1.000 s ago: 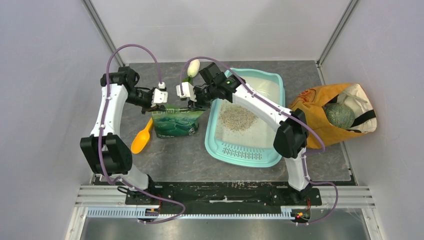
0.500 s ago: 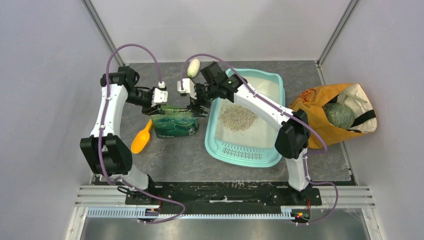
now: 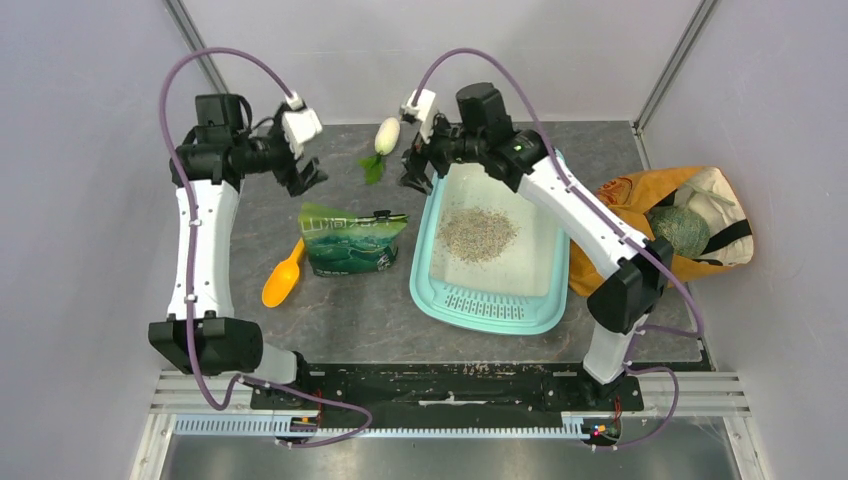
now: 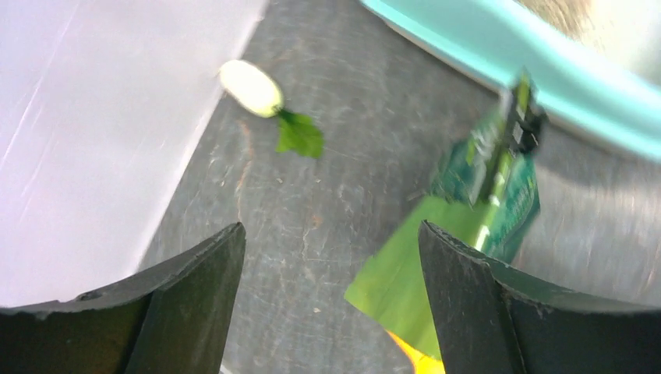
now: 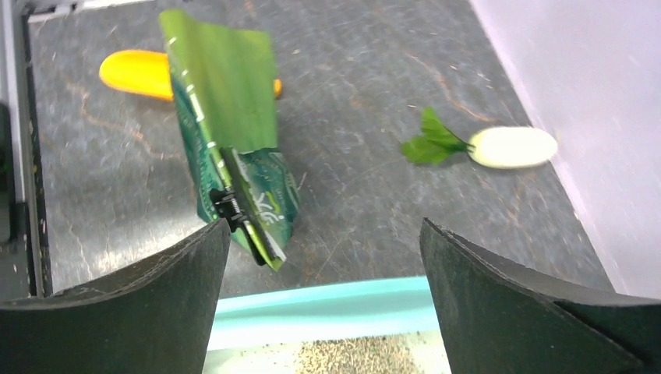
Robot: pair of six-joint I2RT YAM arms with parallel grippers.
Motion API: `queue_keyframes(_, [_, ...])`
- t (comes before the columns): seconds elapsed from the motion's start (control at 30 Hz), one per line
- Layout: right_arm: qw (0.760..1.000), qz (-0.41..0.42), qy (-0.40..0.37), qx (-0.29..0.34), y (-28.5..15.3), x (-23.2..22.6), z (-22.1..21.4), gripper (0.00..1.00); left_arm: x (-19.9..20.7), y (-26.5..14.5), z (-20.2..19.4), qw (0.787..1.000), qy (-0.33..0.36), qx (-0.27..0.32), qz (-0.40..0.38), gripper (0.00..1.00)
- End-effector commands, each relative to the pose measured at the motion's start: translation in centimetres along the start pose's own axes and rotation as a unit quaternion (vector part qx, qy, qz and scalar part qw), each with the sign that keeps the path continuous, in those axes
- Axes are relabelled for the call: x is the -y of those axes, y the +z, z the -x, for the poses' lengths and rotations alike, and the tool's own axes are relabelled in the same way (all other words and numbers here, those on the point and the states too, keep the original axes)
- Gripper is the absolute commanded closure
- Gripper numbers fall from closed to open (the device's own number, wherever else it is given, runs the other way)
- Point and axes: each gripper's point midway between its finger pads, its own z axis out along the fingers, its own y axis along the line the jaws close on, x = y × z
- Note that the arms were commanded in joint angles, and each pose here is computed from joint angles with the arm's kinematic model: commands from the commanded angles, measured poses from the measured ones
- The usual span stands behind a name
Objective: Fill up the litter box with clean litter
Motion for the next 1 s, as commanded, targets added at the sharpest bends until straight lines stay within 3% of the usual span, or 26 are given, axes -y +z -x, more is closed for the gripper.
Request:
queue_keyframes(0.0, [0.989,-0.113,0.085,0.050,-5.4,4.2,3.8,0.03,-8.1,-2.1,3.9,0.964,-0.198,0.035,0.175,0.13])
queue_keyframes(0.1, [0.966,-0.176,0.181,0.052,-9.5,7.2,2.2,0.03,-10.5,-2.2,3.5,0.941,-0.271,0.015,0.202,0.12])
queue_keyframes(0.2, [0.925,-0.242,0.288,0.051,-14.0,10.1,-1.7,0.03,-10.8,-1.0,2.6,0.924,-0.332,0.004,0.189,0.12])
queue_keyframes(0.3, [0.890,-0.300,0.341,0.040,-18.6,11.6,-6.2,0.03,-11.1,0.5,1.0,0.899,-0.392,-0.003,0.194,0.11])
queue_keyframes(0.4, [0.858,-0.348,0.378,0.028,-22.0,12.2,-10.1,0.03,-11.9,1.6,-3.3,0.860,-0.446,-0.060,0.241,0.11])
queue_keyframes(0.5, [0.827,-0.389,0.405,0.018,-24.0,12.3,-12.8,0.03,-11.5,1.7,-6.7,0.843,-0.452,-0.118,0.267,0.11])
queue_keyframes(0.97, [0.833,-0.422,0.358,0.010,-25.7,12.8,-12.9,0.03,-11.2,0.7,-8.7,0.827,-0.440,-0.140,0.321,0.09])
